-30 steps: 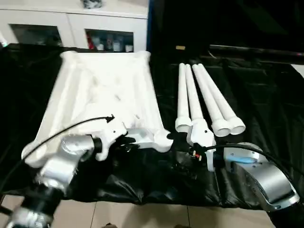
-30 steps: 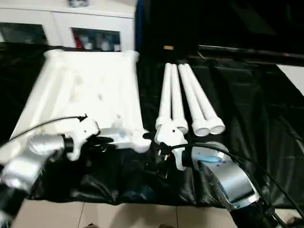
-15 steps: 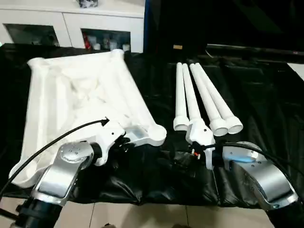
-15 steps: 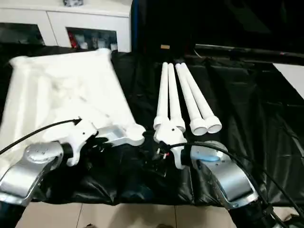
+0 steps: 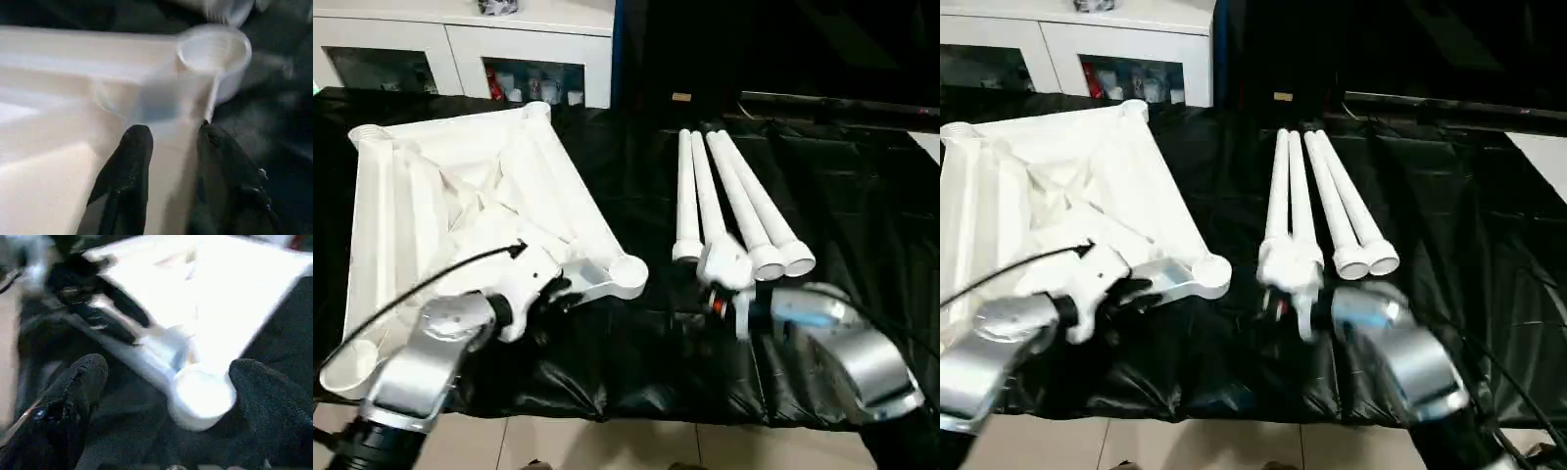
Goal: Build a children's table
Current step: Pick table leg
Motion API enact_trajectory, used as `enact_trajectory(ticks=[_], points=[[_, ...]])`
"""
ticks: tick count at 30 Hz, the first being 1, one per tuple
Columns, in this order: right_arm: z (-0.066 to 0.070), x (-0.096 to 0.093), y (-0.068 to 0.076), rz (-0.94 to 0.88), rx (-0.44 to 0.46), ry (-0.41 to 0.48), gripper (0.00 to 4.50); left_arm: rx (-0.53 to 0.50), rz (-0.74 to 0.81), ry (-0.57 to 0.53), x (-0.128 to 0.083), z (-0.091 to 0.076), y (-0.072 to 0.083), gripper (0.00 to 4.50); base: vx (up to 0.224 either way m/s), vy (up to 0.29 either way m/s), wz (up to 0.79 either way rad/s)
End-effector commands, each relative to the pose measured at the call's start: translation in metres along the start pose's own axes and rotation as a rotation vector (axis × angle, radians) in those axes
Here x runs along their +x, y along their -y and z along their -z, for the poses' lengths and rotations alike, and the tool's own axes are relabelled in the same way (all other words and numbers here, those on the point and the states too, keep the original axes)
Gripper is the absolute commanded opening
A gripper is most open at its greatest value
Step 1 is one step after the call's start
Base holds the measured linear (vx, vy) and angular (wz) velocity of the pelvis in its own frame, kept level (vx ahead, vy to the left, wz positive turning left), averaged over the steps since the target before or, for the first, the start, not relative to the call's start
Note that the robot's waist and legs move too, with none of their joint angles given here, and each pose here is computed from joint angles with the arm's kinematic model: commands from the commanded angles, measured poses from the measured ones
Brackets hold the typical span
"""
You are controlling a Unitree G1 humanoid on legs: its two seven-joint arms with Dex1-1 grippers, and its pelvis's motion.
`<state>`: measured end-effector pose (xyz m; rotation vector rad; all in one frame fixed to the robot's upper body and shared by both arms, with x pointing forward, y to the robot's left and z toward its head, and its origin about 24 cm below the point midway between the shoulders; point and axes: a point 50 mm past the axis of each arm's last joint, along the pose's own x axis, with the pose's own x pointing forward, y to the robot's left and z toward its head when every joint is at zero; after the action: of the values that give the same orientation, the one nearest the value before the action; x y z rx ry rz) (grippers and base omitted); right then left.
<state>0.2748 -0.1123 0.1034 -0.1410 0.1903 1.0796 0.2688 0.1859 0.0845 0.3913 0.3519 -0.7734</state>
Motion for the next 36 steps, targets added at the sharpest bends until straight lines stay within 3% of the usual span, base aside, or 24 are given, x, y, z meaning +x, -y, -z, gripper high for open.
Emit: enact_trajectory(ticks=[1, 4, 6, 11, 14, 16, 20, 28, 36], points=[[-0.004, 0.000, 0.017, 0.122, 0.061, -0.009, 4.50, 0.027, -0.003, 0.102, -0.009, -0.019, -0.007, 1.63, 0.000, 0.000, 0.00], [-0.005, 0.007, 0.036, 0.284, 0.104, -0.041, 4.50, 0.034, -0.036, 0.176, -0.014, -0.030, -0.015, 1.63, 0.000, 0.000, 0.00], [-0.005, 0.016, 0.055, 0.436, 0.202, -0.095, 4.50, 0.035, -0.042, 0.211, -0.015, -0.038, -0.018, 1.63, 0.000, 0.000, 0.00], [-0.007, 0.037, 0.087, 0.669, 0.312, -0.126, 4.50, 0.095, -0.007, 0.205, -0.008, -0.039, -0.013, 1.63, 0.000, 0.000, 0.00], [-0.006, 0.041, 0.092, 0.699, 0.329, -0.137, 4.50, 0.082, 0.031, 0.211, -0.007, -0.041, -0.009, 1.83, 0.000, 0.000, 0.00], [-0.005, 0.047, 0.096, 0.728, 0.382, -0.159, 4.50, 0.011, 0.130, 0.211, -0.009, -0.042, -0.002, 1.96, 0.000, 0.000, 0.00], [-0.003, 0.055, 0.105, 0.822, 0.432, -0.181, 4.50, 0.041, 0.178, 0.212, -0.010, -0.047, 0.002, 2.19, 0.000, 0.000, 0.00], [0.002, 0.071, 0.101, 0.828, 0.490, -0.228, 4.50, 0.072, 0.224, 0.182, -0.010, -0.051, 0.006, 2.93, 0.000, 0.000, 0.00], [0.008, 0.073, 0.101, 0.855, 0.566, -0.251, 4.50, 0.088, 0.244, 0.159, -0.016, -0.056, 0.004, 3.45, 0.000, 0.000, 0.00]])
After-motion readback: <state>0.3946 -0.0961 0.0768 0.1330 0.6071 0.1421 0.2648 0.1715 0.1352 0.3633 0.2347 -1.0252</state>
